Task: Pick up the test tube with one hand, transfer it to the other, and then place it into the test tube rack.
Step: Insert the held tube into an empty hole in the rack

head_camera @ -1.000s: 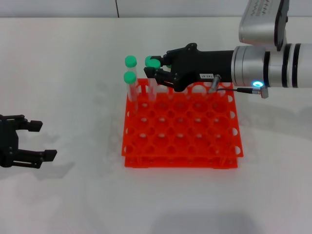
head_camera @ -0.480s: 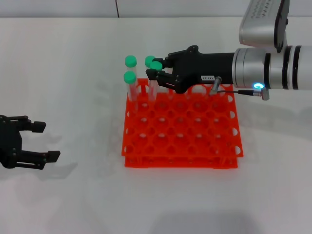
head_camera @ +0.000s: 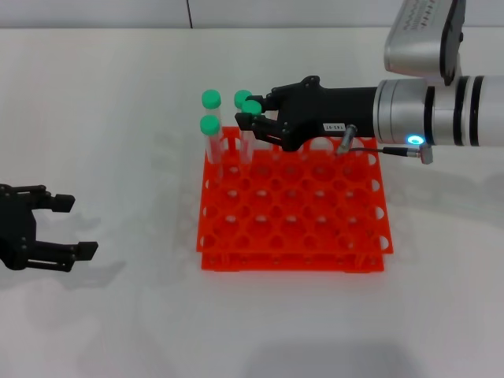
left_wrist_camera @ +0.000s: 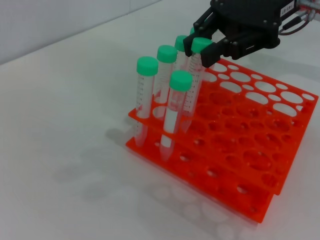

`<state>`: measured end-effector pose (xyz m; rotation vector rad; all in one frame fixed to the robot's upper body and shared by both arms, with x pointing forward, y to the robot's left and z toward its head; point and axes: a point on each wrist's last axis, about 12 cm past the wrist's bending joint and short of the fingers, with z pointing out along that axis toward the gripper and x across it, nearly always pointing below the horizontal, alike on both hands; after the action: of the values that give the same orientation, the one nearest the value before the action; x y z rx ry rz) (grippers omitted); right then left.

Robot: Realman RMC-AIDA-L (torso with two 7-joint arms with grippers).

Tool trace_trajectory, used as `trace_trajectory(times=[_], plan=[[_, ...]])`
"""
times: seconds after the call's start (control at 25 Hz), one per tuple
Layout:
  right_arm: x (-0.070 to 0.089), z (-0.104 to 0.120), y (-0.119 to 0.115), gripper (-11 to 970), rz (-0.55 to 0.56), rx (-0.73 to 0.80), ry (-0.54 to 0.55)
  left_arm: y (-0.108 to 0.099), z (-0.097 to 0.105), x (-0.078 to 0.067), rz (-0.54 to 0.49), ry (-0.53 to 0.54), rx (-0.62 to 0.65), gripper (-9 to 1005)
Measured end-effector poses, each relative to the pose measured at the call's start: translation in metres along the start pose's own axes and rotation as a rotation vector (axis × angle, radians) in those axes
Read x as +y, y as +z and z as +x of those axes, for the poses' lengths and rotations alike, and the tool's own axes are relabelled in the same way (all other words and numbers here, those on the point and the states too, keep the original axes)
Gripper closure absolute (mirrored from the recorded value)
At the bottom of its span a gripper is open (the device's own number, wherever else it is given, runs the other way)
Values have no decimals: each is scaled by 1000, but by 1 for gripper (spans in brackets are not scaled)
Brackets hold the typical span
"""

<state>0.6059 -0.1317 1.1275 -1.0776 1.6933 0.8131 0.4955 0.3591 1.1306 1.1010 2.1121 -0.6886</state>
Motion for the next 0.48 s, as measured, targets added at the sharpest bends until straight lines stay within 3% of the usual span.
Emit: trace_trajectory(times=[0.48], plan=[[0,0,0,669,4,2,-3,0,-2,1,-1,4,0,110]])
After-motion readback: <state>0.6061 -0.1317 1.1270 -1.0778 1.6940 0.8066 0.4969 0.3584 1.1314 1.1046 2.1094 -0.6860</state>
